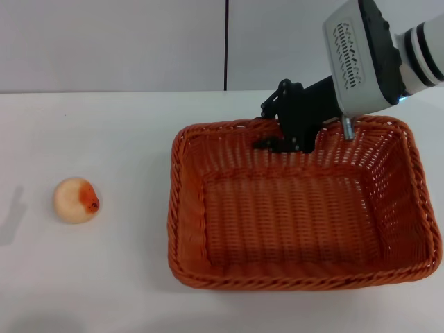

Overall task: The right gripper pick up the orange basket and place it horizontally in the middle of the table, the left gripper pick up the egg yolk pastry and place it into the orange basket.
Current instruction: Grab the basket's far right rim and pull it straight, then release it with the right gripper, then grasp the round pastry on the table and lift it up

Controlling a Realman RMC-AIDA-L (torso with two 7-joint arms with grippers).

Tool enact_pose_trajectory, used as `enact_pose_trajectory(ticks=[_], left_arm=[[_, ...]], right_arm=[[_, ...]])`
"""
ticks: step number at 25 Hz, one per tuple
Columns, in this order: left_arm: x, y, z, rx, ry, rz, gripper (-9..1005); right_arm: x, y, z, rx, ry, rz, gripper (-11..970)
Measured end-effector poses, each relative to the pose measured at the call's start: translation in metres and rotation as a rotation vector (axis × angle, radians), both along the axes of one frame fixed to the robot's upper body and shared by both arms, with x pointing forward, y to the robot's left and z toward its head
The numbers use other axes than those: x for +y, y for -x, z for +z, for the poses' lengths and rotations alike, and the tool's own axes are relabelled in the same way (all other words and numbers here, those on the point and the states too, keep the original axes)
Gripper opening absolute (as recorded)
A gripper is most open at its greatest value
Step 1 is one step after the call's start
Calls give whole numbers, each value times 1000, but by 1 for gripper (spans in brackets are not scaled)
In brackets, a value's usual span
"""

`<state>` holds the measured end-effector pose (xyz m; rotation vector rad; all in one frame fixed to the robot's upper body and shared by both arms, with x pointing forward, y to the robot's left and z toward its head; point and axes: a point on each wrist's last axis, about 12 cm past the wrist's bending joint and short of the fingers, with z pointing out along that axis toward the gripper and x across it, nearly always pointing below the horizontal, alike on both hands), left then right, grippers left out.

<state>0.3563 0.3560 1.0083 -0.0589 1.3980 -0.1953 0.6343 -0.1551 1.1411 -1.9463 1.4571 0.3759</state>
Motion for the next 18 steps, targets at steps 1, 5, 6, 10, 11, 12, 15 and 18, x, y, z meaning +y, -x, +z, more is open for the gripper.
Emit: enact_pose_trajectory(ticks=[1,5,6,10,11,12,15,18], left_arm=[[0,0,0,0,0,0,794],[0,-1,0,2,-2,0,793],[0,-1,0,2,-2,0,793],[1,-2,0,1,-6,-2,793],[1,-3,0,0,-8,-3,793],[2,-3,1,0,-14,-8,793],[4,-7,3,13,-49,-73,793],[8,-18,5,54,-90,-180,793]], right_arm=[[0,0,-1,2,-1,0,193],[0,1,-1,7,-15,-5,367],[0,1,-1,7,-19,-7,411],[-3,1,2,-5,-50,-24,433],[-5,2,4,-9,-71,-30,438],[-7,3,7,-14,-101,-41,444],[-20,10,21,-27,-241,-79,455],[-39,26,40,-8,-447,-139,455]])
